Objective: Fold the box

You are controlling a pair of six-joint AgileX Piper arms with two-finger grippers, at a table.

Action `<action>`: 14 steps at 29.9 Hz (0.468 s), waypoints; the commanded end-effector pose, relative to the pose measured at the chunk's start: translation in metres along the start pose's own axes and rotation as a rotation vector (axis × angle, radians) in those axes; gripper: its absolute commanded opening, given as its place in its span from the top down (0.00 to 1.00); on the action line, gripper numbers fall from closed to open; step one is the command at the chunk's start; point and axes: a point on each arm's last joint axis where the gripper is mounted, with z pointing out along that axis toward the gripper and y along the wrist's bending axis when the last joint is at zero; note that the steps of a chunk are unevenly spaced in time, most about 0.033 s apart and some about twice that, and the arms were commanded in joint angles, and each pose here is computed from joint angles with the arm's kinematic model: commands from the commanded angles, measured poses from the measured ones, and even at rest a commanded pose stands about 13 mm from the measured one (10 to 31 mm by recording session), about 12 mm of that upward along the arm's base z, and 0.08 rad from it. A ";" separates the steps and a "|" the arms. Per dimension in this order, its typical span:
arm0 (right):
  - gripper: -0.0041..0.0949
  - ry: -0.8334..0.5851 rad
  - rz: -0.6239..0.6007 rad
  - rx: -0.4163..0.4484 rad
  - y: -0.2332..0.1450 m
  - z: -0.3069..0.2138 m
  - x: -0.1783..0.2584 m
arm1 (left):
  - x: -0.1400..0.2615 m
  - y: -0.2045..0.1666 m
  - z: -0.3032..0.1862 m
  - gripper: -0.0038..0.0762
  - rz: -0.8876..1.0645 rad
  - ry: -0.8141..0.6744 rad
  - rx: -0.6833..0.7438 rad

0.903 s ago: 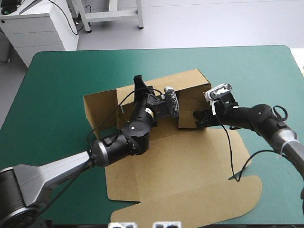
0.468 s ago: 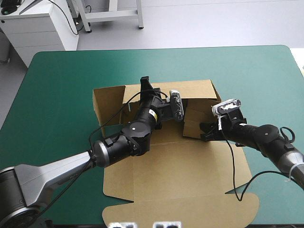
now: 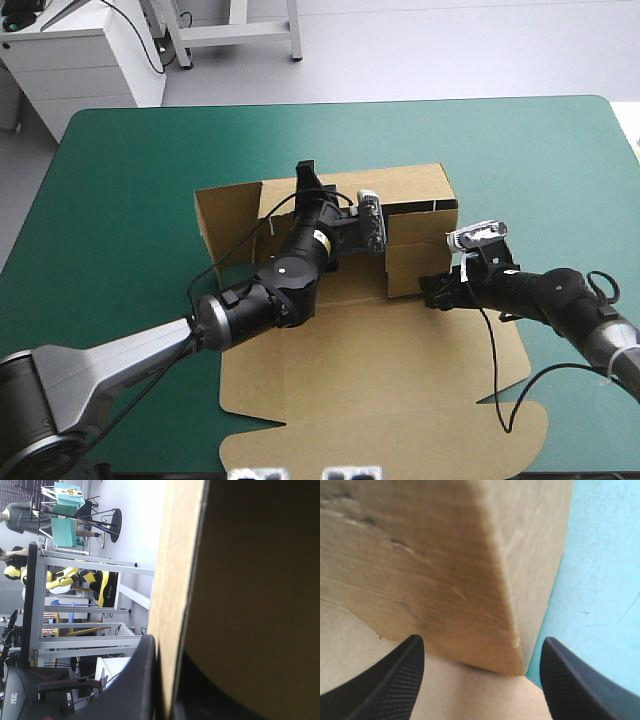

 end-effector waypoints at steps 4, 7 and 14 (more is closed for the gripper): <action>0.37 -0.081 -0.121 0.010 0.003 -0.014 -0.014 | -0.001 0.019 -0.013 0.96 -0.048 -0.024 -0.048; 0.37 -0.112 -0.149 0.003 0.004 -0.014 -0.016 | -0.002 0.019 -0.013 0.96 -0.048 -0.032 -0.045; 0.37 -0.217 -0.194 -0.014 0.007 -0.015 -0.026 | -0.002 0.019 -0.013 0.96 -0.041 -0.032 -0.046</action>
